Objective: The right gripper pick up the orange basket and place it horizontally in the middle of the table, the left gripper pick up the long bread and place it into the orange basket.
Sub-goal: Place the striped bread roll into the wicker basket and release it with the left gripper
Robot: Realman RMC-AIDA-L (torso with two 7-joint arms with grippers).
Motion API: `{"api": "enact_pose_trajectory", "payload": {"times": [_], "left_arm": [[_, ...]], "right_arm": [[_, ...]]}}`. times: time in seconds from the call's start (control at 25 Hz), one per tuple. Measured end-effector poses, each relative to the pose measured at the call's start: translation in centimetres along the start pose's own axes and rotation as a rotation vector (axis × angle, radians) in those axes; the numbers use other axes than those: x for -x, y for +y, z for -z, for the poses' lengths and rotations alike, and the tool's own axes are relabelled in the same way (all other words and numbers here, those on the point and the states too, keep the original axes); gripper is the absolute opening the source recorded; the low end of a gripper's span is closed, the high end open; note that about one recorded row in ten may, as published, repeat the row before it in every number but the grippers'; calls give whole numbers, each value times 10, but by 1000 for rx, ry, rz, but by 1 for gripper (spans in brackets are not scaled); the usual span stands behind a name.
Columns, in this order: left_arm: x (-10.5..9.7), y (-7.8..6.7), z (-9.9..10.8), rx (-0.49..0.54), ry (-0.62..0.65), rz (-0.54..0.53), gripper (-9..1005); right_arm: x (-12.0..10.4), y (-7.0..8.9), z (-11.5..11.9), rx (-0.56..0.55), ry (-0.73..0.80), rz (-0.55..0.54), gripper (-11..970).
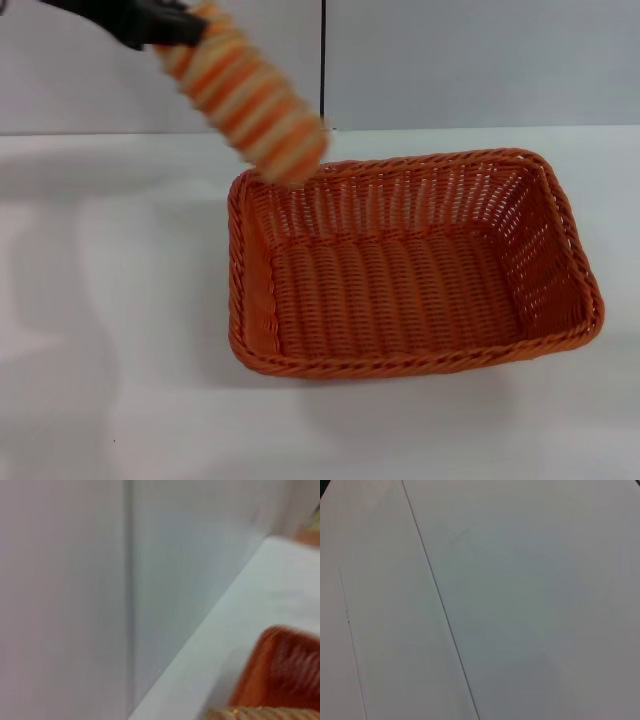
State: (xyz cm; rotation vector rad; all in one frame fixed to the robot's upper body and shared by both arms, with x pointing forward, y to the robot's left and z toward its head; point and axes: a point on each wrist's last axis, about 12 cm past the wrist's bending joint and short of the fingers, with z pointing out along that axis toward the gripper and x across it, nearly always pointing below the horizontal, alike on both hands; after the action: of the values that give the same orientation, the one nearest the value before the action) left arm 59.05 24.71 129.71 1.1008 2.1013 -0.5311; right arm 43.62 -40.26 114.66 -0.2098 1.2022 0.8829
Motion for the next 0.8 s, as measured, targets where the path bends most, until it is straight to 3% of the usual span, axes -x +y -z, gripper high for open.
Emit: {"api": "enact_pose_trajectory", "payload": {"times": [0.28,0.8], "left_arm": [[-4,-17,-7,-108,-138,41,130],[-47,-46,-55,-147,-262,32,125]], "right_arm": [[1,-1,-4,7,-10,2,530],[-1,-3,-11,23,-6,-6,530]]}}
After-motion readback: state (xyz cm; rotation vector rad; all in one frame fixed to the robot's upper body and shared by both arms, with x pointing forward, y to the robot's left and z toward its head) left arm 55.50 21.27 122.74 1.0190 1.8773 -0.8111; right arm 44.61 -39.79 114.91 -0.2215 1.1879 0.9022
